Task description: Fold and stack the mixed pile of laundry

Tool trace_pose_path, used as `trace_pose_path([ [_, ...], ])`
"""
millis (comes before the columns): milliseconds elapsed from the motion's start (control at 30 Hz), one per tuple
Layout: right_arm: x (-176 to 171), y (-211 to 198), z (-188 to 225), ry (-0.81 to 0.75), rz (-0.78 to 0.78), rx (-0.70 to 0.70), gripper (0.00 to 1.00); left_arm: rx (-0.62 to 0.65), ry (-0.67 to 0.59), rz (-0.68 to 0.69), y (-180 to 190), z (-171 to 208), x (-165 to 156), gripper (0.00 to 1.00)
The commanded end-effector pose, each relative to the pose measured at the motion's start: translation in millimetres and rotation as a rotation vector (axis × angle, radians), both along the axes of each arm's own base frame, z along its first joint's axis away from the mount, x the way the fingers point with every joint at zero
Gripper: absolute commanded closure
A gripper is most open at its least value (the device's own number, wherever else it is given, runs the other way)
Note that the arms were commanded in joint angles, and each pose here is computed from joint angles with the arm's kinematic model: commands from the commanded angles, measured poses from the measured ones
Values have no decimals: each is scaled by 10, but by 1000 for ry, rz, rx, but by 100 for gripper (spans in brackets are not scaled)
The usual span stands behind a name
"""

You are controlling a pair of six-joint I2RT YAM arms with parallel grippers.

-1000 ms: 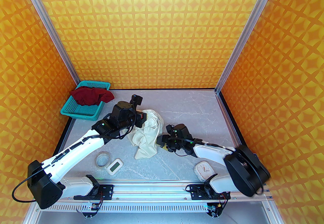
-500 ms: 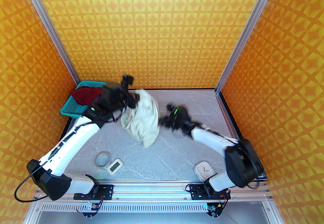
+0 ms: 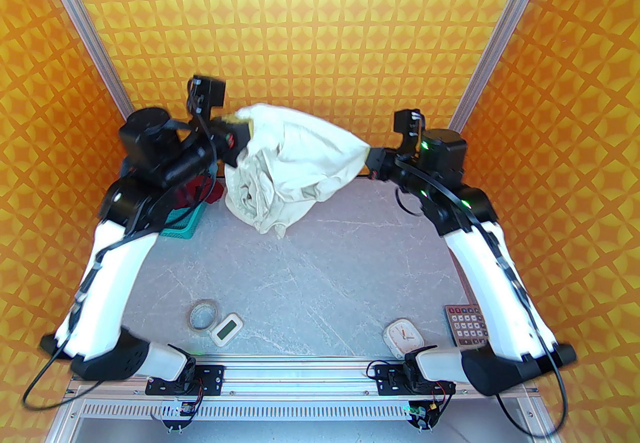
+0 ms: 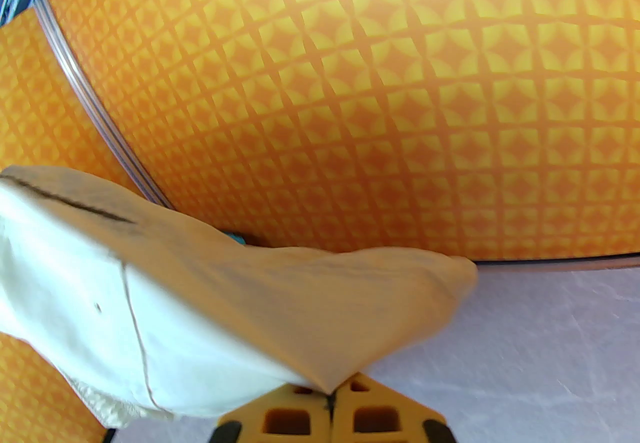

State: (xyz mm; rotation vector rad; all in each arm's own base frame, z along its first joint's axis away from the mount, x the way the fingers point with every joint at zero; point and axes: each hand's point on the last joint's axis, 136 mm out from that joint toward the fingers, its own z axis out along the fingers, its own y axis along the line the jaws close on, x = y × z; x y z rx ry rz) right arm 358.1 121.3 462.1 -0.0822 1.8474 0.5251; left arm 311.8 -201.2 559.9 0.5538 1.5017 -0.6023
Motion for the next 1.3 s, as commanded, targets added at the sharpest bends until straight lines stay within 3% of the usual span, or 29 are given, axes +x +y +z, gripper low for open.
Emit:
trace_pose_path([
  [0, -485, -292, 91, -43, -80, -51, 100, -10, -17, -141, 67, -7, -728, 100],
  [100, -660, -414, -7, -13, -121, -72, 100, -17, 51, -142, 179, -211, -966, 100],
  [233, -426, -407, -265, 73, -146, -111, 100, 12, 122, -109, 150, -426, -783, 100],
  [400, 259, -265, -339, 91, -154, -139, 100, 14, 185, -37, -21, -565, 137, 100],
  [600, 1001, -198, -95, 37, -149, -97, 100, -87, 59, 32, 1, -143, 1162, 100],
  [700, 1066, -127, 74, 19, -121, -35, 100, -129, 20, 30, 8, 116, 1367, 100],
  [833, 800, -86, 160, -3, -72, -11, 100, -124, -9, -27, -11, 360, 1078, 100],
  [900, 640, -172, 75, -20, -95, -37, 100, -98, 29, -48, -28, 211, 879, 100],
  [967, 445, -245, -123, -13, -107, -76, 100, -71, 78, -69, -57, -116, 624, 97],
  [1067, 143, -296, -814, 100, -97, -99, 100, -73, 231, -108, -88, -977, 170, 85],
  [1133, -183, -268, -1554, 251, -58, -75, 100, -66, 383, -146, -121, -1715, -241, 70],
  [1167, -310, -275, -1781, 303, -57, -60, 97, -72, 473, -151, -117, -2099, -401, 58],
  [1233, -725, -266, -2481, 476, -39, -14, 59, -105, 650, -155, -97, -2837, -739, 25],
  [1267, -895, -270, -2704, 538, -41, 9, 51, -121, 723, -145, -64, -3099, -862, 14],
])
